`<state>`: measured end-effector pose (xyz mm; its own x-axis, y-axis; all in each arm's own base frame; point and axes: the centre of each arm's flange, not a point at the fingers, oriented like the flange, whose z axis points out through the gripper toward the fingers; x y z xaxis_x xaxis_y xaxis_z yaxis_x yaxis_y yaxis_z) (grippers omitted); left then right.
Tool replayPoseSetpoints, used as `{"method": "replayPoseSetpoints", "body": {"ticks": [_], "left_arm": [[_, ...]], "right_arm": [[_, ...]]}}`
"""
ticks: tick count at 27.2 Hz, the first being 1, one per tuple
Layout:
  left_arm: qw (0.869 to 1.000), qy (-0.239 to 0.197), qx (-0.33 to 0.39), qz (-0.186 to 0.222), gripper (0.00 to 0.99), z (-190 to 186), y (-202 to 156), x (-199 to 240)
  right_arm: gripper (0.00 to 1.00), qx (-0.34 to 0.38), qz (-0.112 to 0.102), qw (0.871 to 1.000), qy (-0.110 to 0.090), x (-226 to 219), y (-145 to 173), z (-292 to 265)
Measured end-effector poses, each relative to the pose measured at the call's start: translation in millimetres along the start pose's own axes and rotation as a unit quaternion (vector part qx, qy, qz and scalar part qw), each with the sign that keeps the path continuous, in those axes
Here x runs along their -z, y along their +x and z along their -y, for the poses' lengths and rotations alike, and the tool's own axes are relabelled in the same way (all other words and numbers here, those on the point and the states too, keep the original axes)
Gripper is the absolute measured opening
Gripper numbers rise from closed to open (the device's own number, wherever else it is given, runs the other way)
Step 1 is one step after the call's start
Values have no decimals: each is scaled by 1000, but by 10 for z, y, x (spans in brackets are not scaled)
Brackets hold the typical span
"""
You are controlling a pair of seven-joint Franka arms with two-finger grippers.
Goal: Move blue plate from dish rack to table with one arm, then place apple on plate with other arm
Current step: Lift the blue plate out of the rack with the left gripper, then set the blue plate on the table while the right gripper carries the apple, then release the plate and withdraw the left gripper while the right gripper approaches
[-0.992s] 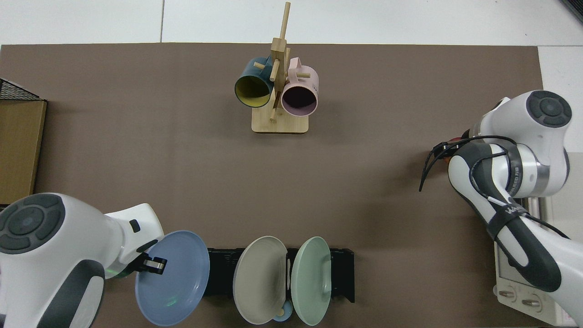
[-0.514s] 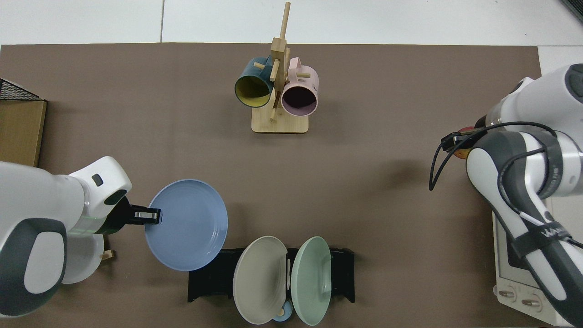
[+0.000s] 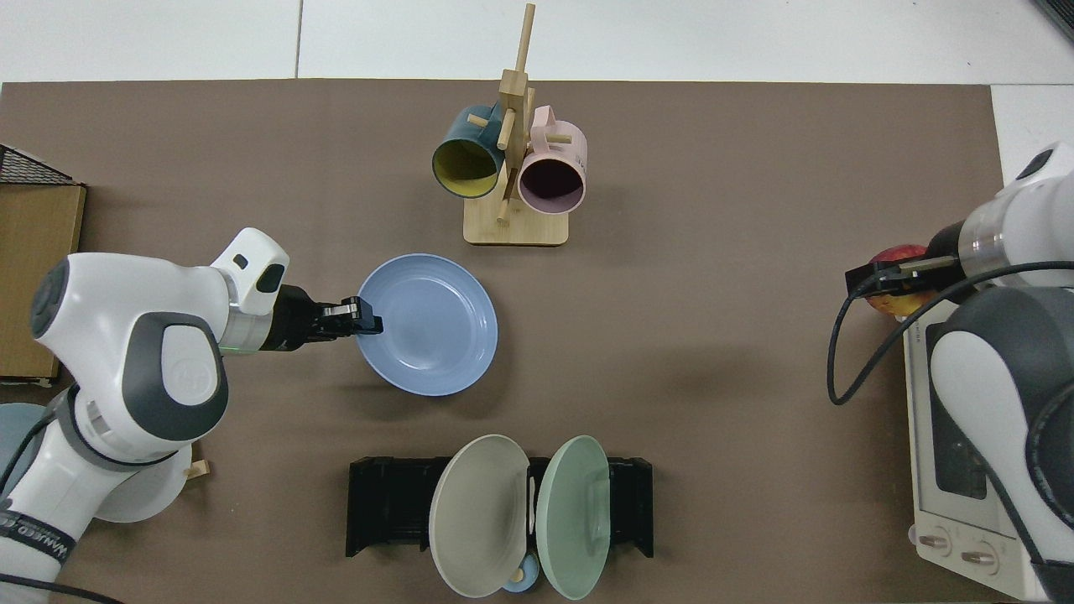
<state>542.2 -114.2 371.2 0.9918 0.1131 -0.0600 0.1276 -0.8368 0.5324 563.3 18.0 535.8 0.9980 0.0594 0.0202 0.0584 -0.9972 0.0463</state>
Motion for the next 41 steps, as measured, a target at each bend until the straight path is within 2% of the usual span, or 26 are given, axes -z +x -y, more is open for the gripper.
{"method": "replayPoseSetpoints", "body": {"ticks": [6, 10, 14, 18, 21, 22, 24, 25, 28, 34, 39, 41], "left_arm": [[1000, 2, -23, -11, 110, -252, -3, -360], [999, 4, -42, -4, 110, -436, -85, -584], [997, 24, -71, 4, 110, -481, -122, -641], [996, 32, -84, 7, 123, -513, -141, -656], [995, 39, -92, 10, 203, -517, -159, -676], [994, 44, -98, 11, 300, -517, -165, -683], [993, 54, -108, 13, 379, -517, -171, -690], [992, 60, -113, 14, 480, -518, -173, -691], [989, 73, -123, 26, 590, -517, -192, -702], [983, 115, -137, 50, 590, -623, -182, -574], [967, 188, -162, 65, 617, -874, -93, -87], [958, 218, -173, 65, 744, -967, -61, 154]], "right_arm": [[775, 3, 15, 1000, 0, -156, -21, 72], [775, -3, 19, 1000, 1, -188, -29, 162], [775, -15, 18, 1000, 0, -201, -35, 358], [775, -23, 9, 1000, 1, -241, -36, 625], [775, -30, 5, 1000, 2, -306, -43, 816], [775, -33, 2, 999, 3, -334, -42, 894], [775, -35, -3, 999, 5, -381, -40, 1034], [775, -34, -7, 999, 6, -405, -41, 1116], [775, -30, -12, 999, 12, -463, -54, 1343], [775, -42, -18, 999, 24, -566, -68, 1727], [775, -51, -16, 998, 32, -733, -49, 1979], [775, -57, -14, 998, 35, -799, -47, 2083]]}}
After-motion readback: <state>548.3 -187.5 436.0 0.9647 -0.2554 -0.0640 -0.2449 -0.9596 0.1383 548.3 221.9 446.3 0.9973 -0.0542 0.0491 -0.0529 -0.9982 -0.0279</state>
